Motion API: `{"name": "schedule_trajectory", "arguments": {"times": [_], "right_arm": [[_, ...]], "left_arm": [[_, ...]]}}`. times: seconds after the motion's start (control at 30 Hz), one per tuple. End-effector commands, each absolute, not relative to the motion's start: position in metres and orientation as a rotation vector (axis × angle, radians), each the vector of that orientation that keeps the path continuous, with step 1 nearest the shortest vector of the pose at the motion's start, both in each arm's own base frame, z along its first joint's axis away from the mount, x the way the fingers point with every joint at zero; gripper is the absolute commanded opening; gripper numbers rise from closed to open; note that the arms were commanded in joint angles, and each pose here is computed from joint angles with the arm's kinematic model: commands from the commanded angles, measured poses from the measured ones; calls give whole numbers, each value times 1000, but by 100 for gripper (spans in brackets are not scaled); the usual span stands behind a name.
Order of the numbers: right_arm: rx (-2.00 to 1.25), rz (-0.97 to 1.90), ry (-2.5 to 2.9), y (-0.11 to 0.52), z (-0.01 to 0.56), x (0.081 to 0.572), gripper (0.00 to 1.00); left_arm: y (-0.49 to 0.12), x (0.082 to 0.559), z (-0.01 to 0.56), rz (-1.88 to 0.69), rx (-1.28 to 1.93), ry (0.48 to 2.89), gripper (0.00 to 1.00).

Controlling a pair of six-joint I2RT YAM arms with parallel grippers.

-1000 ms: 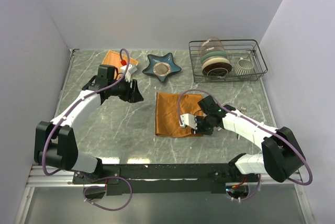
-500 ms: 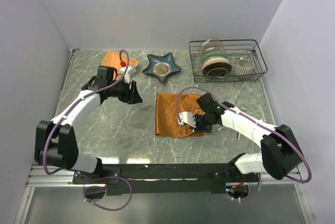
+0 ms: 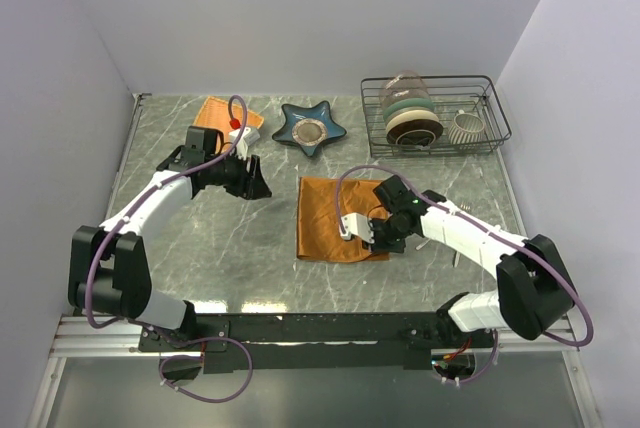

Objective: Fold the napkin into a case and place the utensils inside
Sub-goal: Pick up the top corner of the square-folded napkin from the center of the board, then fold the top corner of the square-folded napkin at the center of the board.

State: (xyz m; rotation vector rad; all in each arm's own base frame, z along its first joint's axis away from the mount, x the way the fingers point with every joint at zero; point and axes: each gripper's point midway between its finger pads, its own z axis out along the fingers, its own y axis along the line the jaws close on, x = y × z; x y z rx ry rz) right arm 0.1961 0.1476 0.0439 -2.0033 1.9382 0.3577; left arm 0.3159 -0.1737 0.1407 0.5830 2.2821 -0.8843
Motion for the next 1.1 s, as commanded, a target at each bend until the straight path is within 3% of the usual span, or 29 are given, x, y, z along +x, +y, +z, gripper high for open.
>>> {"name": "schedule_trajectory", "arguments": {"times": [0.0, 0.37, 0.47, 0.6, 0.7, 1.07], "right_arm": [[-2004, 386, 1905, 158, 55, 201, 20], [-2010, 403, 1916, 160, 54, 202, 20], [-2010, 415, 1919, 162, 55, 203, 17], [-2008, 392, 1911, 161, 54, 205, 2], [-1975, 376, 1906, 165, 57, 212, 0], [-1799, 227, 1781, 219, 100, 314, 0]], "left_arm": [[-176, 320, 150, -903, 623, 2233, 56], [-177, 321, 145, -920, 621, 2244, 56], [-176, 321, 146, -917, 626, 2242, 56], [-175, 322, 145, -913, 627, 2242, 56], [-174, 324, 146, -911, 618, 2242, 56], [-151, 341, 151, -991, 423, 2296, 61]]}}
